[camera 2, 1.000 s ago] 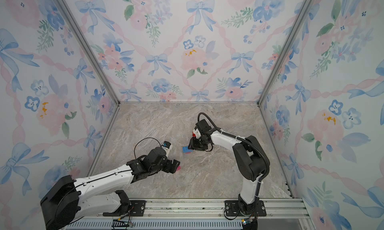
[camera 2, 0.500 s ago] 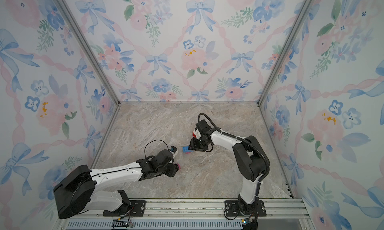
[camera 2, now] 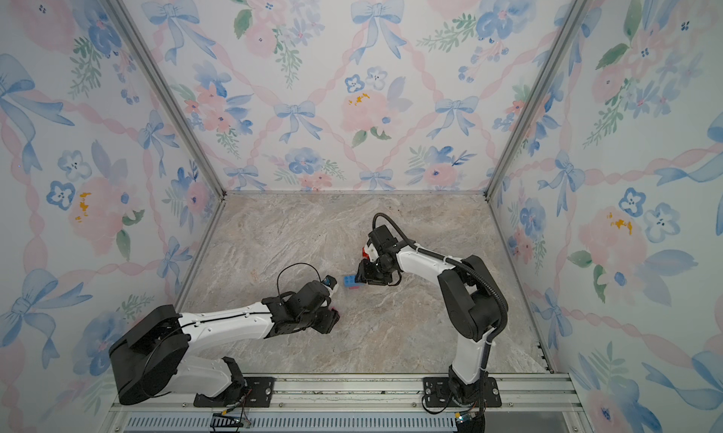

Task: Assemble the letter v with lego
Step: Adjust the lego brick at the center of the board, then pick up the lego brick from the center of the board.

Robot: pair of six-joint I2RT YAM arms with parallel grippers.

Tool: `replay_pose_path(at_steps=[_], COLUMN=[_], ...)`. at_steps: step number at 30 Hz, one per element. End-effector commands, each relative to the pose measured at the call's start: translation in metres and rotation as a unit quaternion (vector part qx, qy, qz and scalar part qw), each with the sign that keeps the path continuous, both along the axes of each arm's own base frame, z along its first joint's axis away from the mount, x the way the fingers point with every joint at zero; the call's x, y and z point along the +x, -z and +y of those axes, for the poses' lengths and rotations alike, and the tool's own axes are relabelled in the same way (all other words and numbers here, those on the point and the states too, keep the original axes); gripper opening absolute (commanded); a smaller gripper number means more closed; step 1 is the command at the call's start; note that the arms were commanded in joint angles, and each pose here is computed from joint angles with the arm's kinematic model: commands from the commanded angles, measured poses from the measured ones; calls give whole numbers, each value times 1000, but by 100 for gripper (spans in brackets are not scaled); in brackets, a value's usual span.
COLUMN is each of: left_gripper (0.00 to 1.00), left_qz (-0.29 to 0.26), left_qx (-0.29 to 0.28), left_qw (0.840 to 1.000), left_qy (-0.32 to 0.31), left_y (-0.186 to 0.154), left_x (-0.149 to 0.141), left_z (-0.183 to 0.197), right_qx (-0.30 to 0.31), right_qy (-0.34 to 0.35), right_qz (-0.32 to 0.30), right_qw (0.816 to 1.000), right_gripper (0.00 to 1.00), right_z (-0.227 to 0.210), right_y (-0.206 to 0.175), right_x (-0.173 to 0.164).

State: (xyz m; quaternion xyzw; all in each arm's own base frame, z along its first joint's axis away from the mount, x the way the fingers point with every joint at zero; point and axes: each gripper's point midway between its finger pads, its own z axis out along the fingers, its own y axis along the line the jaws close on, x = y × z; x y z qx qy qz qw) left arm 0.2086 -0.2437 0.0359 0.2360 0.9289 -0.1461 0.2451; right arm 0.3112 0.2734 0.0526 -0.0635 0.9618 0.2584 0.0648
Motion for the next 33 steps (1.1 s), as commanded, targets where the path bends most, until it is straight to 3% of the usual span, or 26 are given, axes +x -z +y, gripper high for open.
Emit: replay_pose_path(at_steps=[1,8,22,33], left_gripper=[60,47,48,38], left_qz=[3,11,8,-1], left_qx=[2,6,7,10], left_qw=[1000,1000,1000,1000], left_qy=[9,12,10,10], left_y=[-1,3,4,1], left_x=[-1,-2,-5,-3], left_z=[-4,-4,1,2], right_qx=[-5,-5,-8,-7], right_qy=[-8,-8,-10,-13], right_qz=[-9,-10,-6,-6], right_qw=[1000,1000,1000,1000], right_gripper=[51,50,48,48], right_z=[1,1,0,3], right_y=[-9,-9,-7,-8], right_x=[0,0,-2,-2])
